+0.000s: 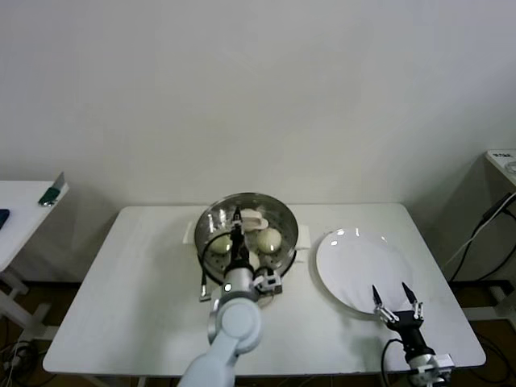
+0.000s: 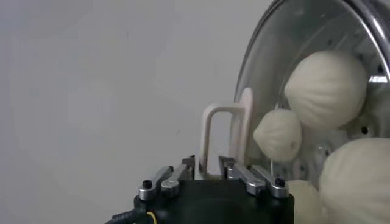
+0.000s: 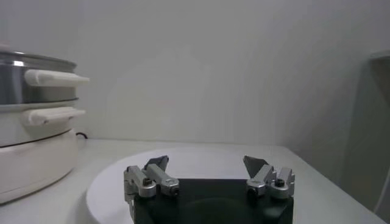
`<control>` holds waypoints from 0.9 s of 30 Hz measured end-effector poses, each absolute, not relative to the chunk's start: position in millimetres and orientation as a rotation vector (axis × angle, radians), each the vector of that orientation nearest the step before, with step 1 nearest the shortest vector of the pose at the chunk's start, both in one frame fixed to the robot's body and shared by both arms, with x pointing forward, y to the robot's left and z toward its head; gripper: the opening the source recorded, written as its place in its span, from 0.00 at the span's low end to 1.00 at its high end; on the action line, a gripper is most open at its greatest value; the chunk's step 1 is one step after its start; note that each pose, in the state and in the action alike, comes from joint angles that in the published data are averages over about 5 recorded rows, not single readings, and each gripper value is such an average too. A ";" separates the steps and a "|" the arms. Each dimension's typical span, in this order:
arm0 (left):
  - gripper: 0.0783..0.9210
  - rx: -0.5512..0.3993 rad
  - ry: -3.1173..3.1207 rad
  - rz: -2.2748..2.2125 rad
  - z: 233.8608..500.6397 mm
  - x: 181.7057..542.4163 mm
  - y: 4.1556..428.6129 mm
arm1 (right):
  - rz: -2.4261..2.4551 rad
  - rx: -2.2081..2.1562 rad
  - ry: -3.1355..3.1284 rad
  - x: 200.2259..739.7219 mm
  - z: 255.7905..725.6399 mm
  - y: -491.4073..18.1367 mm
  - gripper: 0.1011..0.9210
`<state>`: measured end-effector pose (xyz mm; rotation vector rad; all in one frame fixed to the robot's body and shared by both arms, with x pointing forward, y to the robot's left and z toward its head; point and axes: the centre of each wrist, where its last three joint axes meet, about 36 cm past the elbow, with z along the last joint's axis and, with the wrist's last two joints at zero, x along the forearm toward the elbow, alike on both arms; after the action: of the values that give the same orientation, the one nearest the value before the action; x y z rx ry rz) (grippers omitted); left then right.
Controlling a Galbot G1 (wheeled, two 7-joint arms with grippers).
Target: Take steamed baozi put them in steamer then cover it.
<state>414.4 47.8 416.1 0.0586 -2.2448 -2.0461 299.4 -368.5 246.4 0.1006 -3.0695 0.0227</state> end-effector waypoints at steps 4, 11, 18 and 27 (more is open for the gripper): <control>0.45 0.031 -2.285 -2.012 424.5 405.6 49.3 | 0.006 0.091 -3.060 301.3 250.2 -366.8 0.88; 0.68 0.017 -2.401 -1.933 444.6 385.2 61.2 | -0.042 0.073 -3.033 304.2 257.6 -360.9 0.88; 0.87 -0.010 -2.611 -1.786 459.5 362.1 91.8 | -0.065 0.060 -3.025 304.5 261.8 -353.9 0.88; 0.88 -0.053 -2.941 -1.245 450.9 340.6 170.1 | -0.072 0.041 -3.052 308.4 264.0 -344.2 0.88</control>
<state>340.6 170.1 450.9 -0.0525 -2.9411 -1.2448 308.4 -344.2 264.0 0.0414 -3.0517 -0.0720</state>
